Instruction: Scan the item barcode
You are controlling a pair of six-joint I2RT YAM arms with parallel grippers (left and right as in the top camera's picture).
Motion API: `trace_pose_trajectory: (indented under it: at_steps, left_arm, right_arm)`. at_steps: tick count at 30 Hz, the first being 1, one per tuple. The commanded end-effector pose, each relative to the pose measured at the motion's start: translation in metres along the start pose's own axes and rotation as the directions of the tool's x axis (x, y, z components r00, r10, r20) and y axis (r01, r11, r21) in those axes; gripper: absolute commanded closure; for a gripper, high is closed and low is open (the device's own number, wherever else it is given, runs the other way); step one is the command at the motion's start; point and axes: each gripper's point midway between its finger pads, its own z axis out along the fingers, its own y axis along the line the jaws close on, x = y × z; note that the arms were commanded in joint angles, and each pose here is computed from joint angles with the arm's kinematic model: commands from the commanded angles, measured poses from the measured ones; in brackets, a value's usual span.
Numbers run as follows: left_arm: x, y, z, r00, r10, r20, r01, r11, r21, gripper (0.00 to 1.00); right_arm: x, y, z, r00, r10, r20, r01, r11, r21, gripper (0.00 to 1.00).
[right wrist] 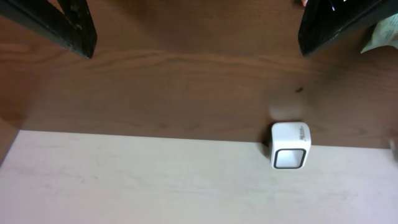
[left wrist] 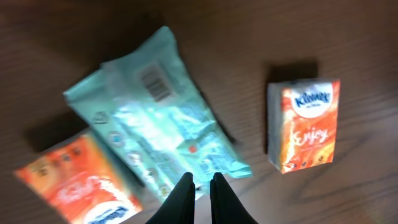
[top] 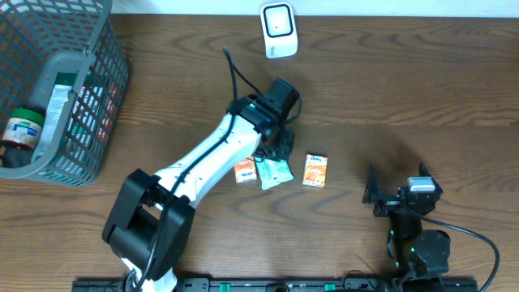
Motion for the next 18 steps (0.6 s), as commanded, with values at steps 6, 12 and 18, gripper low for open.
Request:
trace_pose_trajectory:
  at_steps: [6,12,18]
  left_arm:
    - [0.038,-0.02,0.043,0.999,0.002,-0.047,-0.001,1.0,0.005,0.87]
    - [0.048,-0.019,0.059,0.999,0.0,-0.036,0.0,1.0,0.003,0.88]
    - [0.049,-0.02,0.061,0.999,-0.001,-0.032,0.002,1.0,0.013,0.92]
  right_arm:
    - [0.0,-0.001,0.0,1.0,-0.004,0.002,0.004,1.0,0.005,0.01]
    - [0.0,-0.001,0.0,1.0,-0.004,0.002,0.004,1.0,0.005,0.01]
    - [0.0,-0.001,0.0,1.0,-0.004,0.002,0.004,1.0,0.005,0.01]
